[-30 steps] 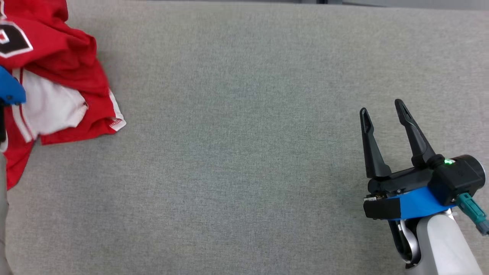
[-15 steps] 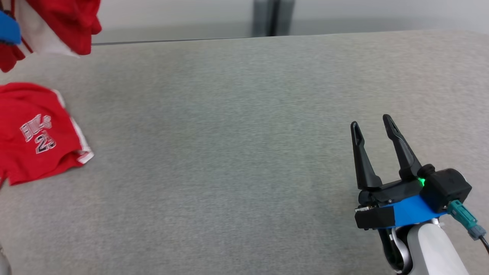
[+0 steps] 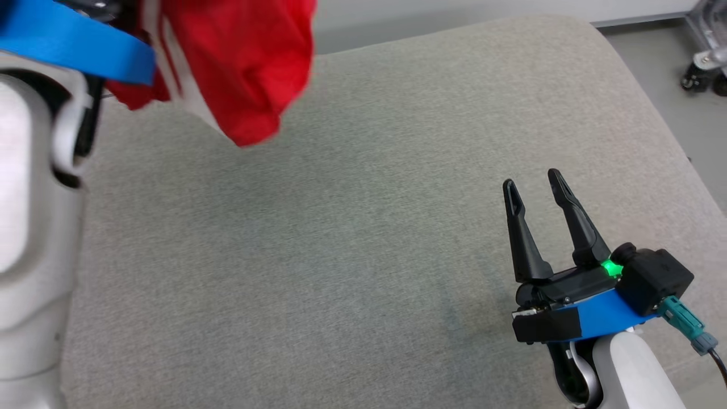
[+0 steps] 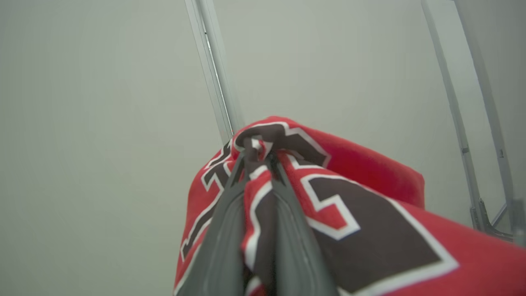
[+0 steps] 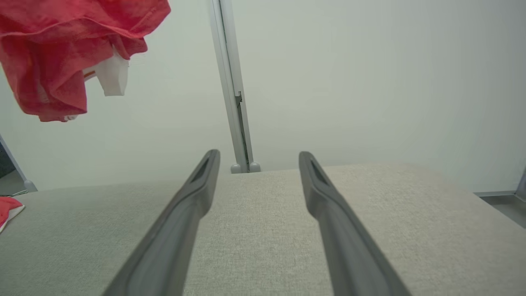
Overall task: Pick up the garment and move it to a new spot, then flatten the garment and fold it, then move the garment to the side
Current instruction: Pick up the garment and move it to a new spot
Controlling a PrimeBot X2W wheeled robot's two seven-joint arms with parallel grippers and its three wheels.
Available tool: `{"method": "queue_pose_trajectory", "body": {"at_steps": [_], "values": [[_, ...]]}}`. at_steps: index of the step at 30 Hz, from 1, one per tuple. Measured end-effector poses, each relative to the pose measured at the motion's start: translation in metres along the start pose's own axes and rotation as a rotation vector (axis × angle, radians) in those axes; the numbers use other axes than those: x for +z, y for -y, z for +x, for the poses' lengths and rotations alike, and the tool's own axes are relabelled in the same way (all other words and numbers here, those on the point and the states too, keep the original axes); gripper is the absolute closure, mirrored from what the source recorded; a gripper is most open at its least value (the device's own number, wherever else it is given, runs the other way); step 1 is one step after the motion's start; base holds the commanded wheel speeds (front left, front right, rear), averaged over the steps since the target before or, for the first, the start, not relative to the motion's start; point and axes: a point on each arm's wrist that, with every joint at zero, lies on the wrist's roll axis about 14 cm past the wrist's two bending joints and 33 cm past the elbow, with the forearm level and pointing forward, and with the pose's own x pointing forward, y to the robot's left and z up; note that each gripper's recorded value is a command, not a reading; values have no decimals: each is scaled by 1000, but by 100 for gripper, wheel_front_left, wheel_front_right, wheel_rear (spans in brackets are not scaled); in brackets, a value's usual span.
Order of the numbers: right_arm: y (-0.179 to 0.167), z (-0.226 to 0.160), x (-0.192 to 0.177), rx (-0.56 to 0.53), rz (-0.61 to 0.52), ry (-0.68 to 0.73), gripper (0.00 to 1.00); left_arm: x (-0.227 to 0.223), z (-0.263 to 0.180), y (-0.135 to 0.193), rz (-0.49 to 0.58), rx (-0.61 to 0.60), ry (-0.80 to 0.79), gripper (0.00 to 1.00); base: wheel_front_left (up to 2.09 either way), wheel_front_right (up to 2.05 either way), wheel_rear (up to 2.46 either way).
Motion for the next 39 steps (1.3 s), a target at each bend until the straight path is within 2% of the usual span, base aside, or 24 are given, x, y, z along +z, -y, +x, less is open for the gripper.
{"method": "queue_pose_trajectory", "body": {"at_steps": [5,8,16,24,25,26,27,32,39], "values": [[9,-5,6,-26,-6,10,0,-32,-5,49,-100,-81,-62,100,0,0,0],[10,-5,6,-30,-6,12,0,-70,-28,77,-160,-116,-162,100,0,0,0],[-1,1,2,1,4,10,0,-132,-95,116,-292,-114,-362,100,0,0,0],[-15,8,-5,42,15,-1,0,-170,-158,149,-382,-100,-528,100,0,0,0],[-17,9,-5,48,18,0,0,-171,-163,152,-388,-100,-539,88,0,0,0],[-19,10,-5,55,19,1,0,-171,-167,154,-388,-100,-544,3,0,0,0],[-22,11,-5,63,21,2,0,-169,-168,155,-385,-100,-541,0,0,0,0],[-33,11,-2,92,31,11,0,-141,-157,147,-382,-66,-449,0,0,0,0],[-46,12,-1,126,48,17,0,-95,-150,97,-306,88,-302,0,0,0,0]]}}
